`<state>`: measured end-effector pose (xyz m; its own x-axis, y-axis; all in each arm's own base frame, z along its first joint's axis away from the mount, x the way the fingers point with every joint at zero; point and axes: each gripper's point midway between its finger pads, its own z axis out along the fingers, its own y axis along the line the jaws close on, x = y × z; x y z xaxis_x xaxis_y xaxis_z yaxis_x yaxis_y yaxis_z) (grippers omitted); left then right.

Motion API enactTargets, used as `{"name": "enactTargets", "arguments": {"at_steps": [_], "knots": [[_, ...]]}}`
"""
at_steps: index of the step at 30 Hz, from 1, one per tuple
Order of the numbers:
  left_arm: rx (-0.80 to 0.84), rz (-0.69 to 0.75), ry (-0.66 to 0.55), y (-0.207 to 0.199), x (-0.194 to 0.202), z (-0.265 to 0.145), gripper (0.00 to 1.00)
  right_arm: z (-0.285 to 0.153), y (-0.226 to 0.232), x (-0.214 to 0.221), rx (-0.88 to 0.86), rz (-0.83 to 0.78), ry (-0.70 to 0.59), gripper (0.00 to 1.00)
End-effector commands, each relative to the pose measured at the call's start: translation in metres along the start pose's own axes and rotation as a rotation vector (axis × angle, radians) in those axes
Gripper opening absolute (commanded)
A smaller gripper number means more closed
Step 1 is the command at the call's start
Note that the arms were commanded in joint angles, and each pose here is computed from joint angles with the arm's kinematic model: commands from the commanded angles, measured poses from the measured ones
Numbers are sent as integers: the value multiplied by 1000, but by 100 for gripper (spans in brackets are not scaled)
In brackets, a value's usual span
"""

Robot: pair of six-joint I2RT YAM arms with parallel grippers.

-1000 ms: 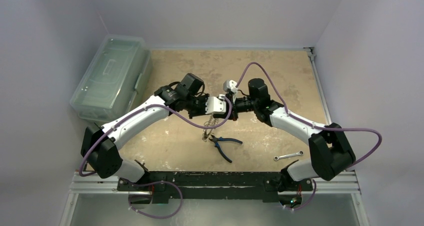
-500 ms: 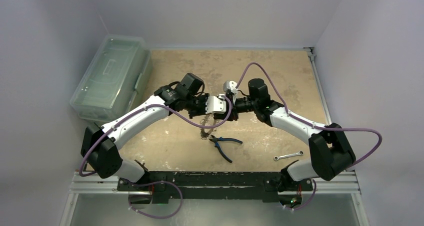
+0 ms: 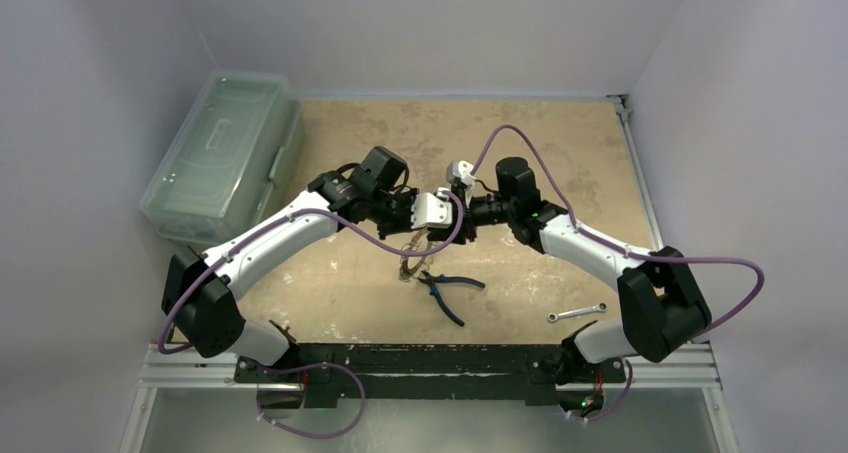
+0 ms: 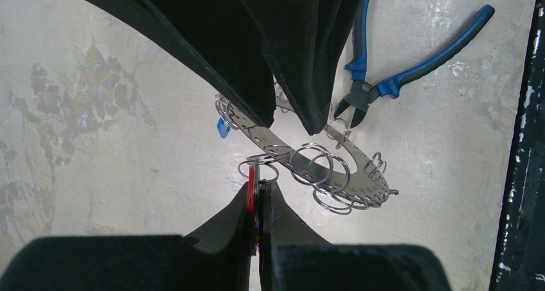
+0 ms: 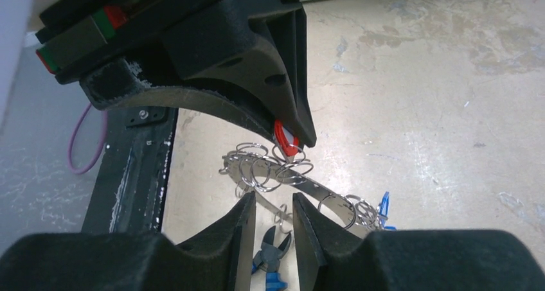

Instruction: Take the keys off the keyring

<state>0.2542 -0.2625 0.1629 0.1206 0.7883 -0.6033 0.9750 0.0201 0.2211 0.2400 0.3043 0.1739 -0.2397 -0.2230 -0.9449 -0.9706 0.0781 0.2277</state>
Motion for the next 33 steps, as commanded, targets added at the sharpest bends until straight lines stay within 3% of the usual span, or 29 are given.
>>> {"name": "enactTargets", "arguments": {"at_steps": [1, 33], "knots": [[-30, -2, -86, 8, -22, -10, 0, 1, -2, -22, 16, -33, -49, 32], [-9, -51, -112, 8, -27, 0, 0, -8, -3, -23, 14, 171, -181, 37]]}}
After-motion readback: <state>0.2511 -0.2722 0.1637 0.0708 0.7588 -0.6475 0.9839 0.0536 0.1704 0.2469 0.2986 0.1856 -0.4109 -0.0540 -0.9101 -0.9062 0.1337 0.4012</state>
